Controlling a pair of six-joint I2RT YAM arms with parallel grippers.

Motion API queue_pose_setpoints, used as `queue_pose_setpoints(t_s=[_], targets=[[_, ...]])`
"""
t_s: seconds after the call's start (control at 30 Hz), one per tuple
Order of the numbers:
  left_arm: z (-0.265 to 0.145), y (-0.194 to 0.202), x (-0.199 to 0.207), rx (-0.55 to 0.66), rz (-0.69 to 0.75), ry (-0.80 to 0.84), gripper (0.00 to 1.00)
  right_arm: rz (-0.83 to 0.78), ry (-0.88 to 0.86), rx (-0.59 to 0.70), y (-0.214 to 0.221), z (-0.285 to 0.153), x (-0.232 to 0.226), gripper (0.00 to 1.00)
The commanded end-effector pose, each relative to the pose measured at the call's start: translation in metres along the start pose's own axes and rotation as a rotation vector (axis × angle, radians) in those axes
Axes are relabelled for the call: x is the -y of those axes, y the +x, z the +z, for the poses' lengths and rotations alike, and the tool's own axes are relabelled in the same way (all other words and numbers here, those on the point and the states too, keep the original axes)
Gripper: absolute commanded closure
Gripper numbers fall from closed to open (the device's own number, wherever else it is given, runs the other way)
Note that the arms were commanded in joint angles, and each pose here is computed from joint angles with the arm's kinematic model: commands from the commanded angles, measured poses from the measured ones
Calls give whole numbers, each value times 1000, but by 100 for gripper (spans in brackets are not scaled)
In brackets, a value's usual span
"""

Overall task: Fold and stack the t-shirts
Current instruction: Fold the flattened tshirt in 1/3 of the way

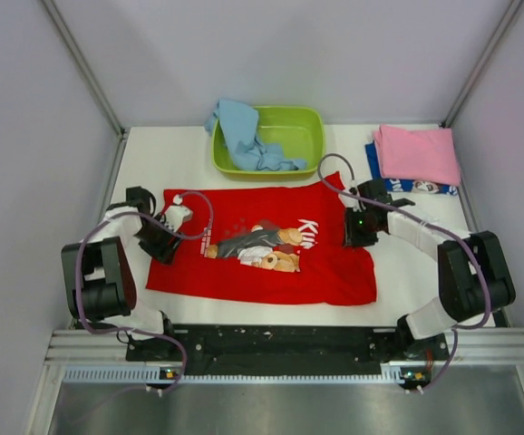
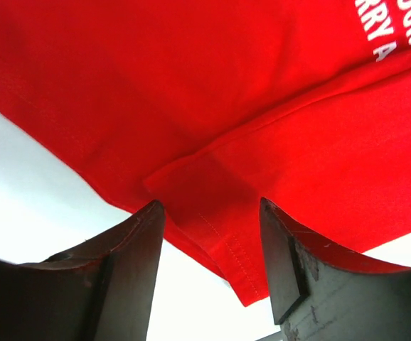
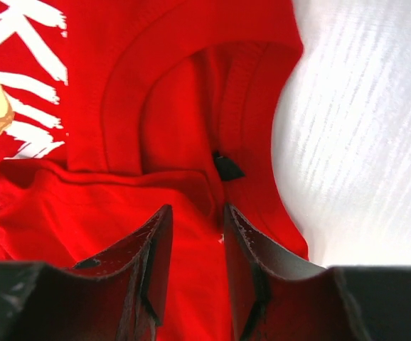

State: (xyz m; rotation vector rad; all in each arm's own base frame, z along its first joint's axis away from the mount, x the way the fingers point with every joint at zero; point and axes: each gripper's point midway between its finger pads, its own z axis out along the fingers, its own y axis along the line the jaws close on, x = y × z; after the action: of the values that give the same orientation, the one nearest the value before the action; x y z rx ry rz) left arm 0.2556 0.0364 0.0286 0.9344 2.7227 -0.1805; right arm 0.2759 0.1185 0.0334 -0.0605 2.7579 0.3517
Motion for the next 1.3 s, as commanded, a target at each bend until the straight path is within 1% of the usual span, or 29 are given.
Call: queue_pose_setpoints(t_s=[0.0,0.07,0.1,0.17,0.23,0.27,0.3,0.37,0.4,0.53,0.63,0.77,1.0,1.13,1.17,1.23,1.27], targets=[[10,6,5,-3,-2,15,43,-49,-2,65,-26,-4,-12,67],[12,9,8,-11,-23,28,47,-43,31,43,-24,1,-6,67],[12,9,9,-12,-34,29,52,-37,49,34,-23,2,-2,69],[12,9,7,-13,-49,18,61,-37,65,34,-25,3,0,76],[11,8,7,-11,-57,14,75,-38,74,52,-31,0,0,91],[11,10,7,-15,-60,10,86,-40,85,63,-33,-3,1,100],[10,10,6,-17,-65,-4,100,-40,100,82,-38,-6,3,100],[9,14,2,-29,-78,-36,100,-49,102,108,-42,-15,3,100],[8,15,0,-32,-82,-54,100,-52,129,136,-47,-21,7,100],[8,20,-2,-34,-97,-91,100,-84,126,228,-63,-45,4,100],[7,23,-2,-37,-97,-110,100,-120,116,278,-75,-52,0,100],[4,27,-7,-48,-103,-152,100,-128,129,271,-81,-45,2,100],[0,32,-11,-58,-118,-201,100,-173,99,257,-88,-29,-4,100],[1,33,-10,-59,-120,-197,100,-189,67,249,-95,-20,-10,100],[1,33,-10,-63,-120,-199,100,-184,79,241,-95,-17,-8,92],[-1,32,-11,-63,-123,-202,99,-154,188,234,-98,-24,9,67],[-3,30,-12,-61,-126,-204,93,-130,227,233,-99,-30,15,51]])
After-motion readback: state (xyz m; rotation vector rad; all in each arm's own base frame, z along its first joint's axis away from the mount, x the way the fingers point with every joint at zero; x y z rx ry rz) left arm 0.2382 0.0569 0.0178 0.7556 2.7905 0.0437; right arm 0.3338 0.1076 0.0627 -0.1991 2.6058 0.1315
